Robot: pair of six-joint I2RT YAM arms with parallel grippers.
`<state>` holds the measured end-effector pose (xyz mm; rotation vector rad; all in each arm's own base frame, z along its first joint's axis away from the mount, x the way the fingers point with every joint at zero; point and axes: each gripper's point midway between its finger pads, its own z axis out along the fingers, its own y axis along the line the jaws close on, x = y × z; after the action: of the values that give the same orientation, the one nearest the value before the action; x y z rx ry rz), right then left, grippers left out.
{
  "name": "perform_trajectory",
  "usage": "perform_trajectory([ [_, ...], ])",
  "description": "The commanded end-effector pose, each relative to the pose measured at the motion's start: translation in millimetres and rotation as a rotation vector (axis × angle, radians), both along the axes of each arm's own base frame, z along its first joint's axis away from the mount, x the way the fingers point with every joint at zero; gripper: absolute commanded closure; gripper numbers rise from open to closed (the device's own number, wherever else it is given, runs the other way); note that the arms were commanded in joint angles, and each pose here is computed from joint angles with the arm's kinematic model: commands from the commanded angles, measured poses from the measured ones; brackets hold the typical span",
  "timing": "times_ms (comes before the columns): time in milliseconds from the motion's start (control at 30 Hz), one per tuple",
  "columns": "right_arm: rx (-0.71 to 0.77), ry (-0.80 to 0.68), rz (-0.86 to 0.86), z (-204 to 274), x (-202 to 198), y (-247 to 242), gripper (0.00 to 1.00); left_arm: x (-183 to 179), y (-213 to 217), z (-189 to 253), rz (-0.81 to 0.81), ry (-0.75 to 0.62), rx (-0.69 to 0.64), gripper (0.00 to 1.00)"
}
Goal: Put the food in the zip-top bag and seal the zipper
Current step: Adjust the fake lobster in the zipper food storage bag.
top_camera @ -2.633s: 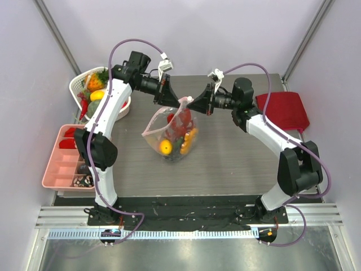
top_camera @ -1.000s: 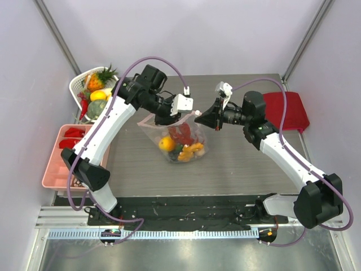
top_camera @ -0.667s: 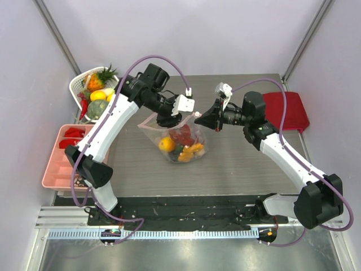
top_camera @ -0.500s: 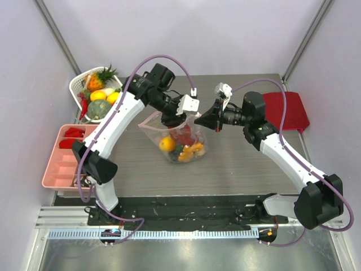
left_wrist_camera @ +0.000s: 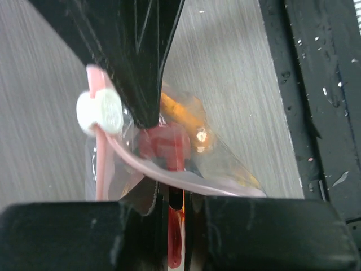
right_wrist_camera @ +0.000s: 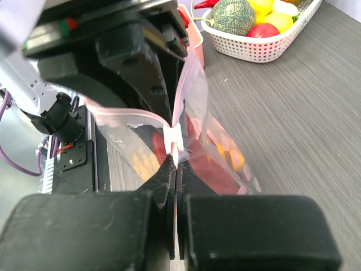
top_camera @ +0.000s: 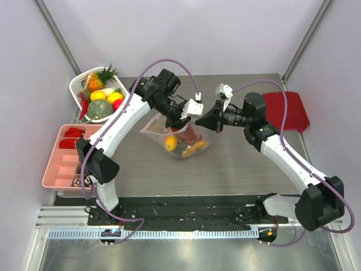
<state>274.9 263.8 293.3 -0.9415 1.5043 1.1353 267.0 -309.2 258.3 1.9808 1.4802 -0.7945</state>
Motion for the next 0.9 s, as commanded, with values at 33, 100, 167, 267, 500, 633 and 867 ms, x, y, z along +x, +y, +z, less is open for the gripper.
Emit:
perform_trajectory([
  [33, 0.02, -0.084, 0.0, 20.1, -8.7, -2.6, 0.99, -4.4, 18.2, 24.4, 0.094, 0.116, -0.128, 1.0],
  [100, 0.019, -0.075, -0.003, 19.2, -8.8, -3.3, 0.99, -9.5, 17.9, 39.1, 0.093, 0.191, -0.206, 1.0],
  [167, 0.019, -0.075, -0.003, 18.7, -10.0, -3.3, 0.99, -4.1, 20.0, 51.4, 0.121, 0.242, -0.275, 1.0],
  [267, 0.019, -0.067, -0.006, 18.2, -10.1, -4.0, 0.99, 2.3, 18.3, 69.5, 0.168, 0.328, -0.388, 1.0],
  [500, 0.02, -0.051, -0.016, 16.9, -11.8, -4.9, 0.99, 25.0, 17.0, 47.9, 0.343, 0.349, -0.478, 1.0],
  [633, 0.02, -0.045, -0.018, 15.9, -12.7, -5.8, 0.99, 36.4, 26.0, 17.3, 0.459, 0.333, -0.411, 1.0],
  [867, 0.02, -0.054, -0.028, 19.8, -14.0, -7.6, 0.99, 19.3, 64.1, -3.3, 0.396, 0.203, -0.187, 0.8],
])
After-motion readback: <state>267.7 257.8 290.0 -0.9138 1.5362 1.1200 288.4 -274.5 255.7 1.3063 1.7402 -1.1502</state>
